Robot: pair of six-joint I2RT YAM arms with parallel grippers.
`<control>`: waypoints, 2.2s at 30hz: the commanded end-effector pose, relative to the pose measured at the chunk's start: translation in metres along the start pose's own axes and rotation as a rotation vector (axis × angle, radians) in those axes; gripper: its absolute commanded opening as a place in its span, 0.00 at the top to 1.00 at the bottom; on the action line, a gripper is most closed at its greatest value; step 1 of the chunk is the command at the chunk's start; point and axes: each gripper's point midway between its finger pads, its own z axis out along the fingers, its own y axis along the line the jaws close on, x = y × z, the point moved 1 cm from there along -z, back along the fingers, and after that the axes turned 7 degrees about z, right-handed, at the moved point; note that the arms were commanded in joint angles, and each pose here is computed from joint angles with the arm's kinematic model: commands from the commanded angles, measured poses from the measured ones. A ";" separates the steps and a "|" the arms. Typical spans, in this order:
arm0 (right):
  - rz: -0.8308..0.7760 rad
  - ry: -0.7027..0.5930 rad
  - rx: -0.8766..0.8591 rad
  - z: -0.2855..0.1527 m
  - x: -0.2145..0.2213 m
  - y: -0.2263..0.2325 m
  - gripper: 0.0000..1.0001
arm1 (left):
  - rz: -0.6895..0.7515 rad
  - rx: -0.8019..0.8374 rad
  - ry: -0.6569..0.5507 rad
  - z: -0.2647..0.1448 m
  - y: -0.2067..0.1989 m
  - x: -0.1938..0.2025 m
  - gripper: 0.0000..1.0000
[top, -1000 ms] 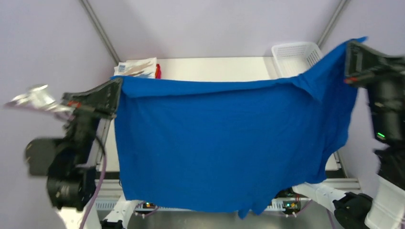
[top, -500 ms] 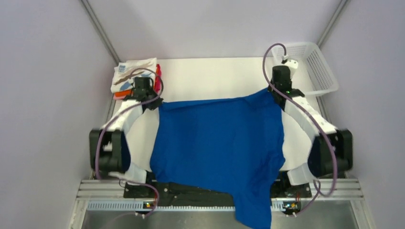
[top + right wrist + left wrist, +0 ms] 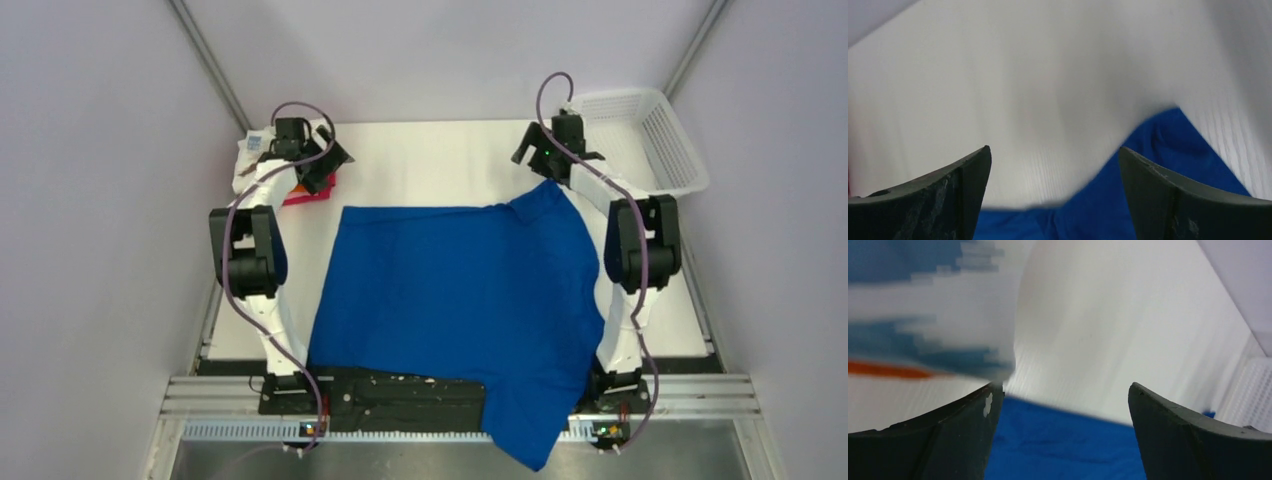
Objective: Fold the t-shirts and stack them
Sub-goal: Flatten out the tshirt
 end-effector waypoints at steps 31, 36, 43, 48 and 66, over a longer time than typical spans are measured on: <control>0.135 -0.175 -0.401 0.050 -0.004 0.078 0.01 | 0.177 0.055 0.279 -0.060 0.024 0.197 0.01; 0.132 -0.253 -0.496 0.056 -0.050 0.126 0.01 | 0.197 0.026 0.246 -0.062 0.022 0.183 0.01; -0.039 -0.197 -0.409 0.008 -0.048 0.117 0.01 | 0.223 0.034 0.149 -0.067 0.007 0.154 0.01; -0.097 -0.050 -0.237 -0.040 0.024 0.050 0.01 | 0.199 0.059 0.110 -0.048 -0.007 0.138 0.01; -0.095 0.057 0.031 -0.140 0.113 -0.064 0.01 | 0.277 -0.174 -0.227 0.031 -0.028 -0.014 0.01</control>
